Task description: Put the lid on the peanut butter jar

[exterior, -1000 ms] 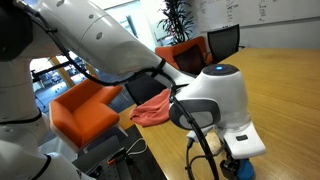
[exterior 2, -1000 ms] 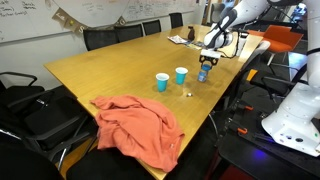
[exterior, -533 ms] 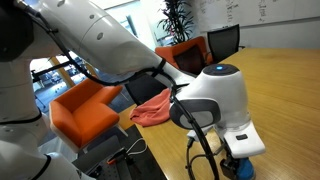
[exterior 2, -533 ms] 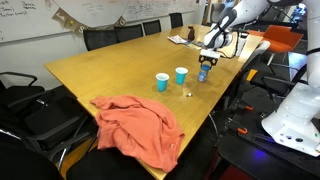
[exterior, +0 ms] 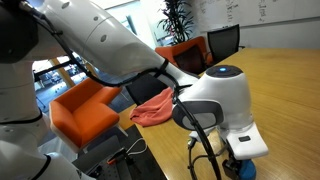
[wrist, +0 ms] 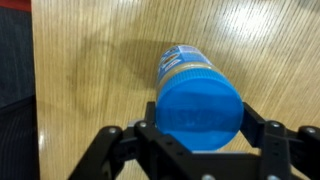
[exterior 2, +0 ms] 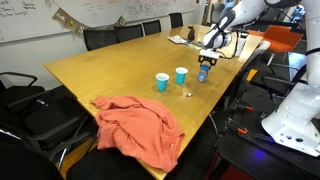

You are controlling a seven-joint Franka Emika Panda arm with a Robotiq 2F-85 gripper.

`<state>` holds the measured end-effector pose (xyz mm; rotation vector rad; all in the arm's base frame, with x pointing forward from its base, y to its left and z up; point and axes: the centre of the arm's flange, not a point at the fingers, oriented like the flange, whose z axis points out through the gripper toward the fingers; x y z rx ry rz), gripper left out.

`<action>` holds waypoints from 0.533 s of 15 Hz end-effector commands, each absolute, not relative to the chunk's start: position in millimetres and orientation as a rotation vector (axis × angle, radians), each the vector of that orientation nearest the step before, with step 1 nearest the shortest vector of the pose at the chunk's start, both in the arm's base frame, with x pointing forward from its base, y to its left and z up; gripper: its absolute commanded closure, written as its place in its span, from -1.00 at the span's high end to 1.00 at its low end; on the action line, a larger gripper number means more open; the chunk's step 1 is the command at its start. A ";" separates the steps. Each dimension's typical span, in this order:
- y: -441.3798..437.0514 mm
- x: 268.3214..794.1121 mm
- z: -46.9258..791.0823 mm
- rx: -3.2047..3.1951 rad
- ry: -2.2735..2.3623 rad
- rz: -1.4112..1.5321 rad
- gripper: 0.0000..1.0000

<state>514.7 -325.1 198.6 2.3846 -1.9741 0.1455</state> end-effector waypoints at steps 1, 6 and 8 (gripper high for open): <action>-330.8 519.1 195.1 2.386 -1.989 0.144 0.09; -328.2 519.9 191.8 2.383 -1.975 0.116 0.09; -328.4 519.7 193.4 2.378 -1.976 0.114 0.41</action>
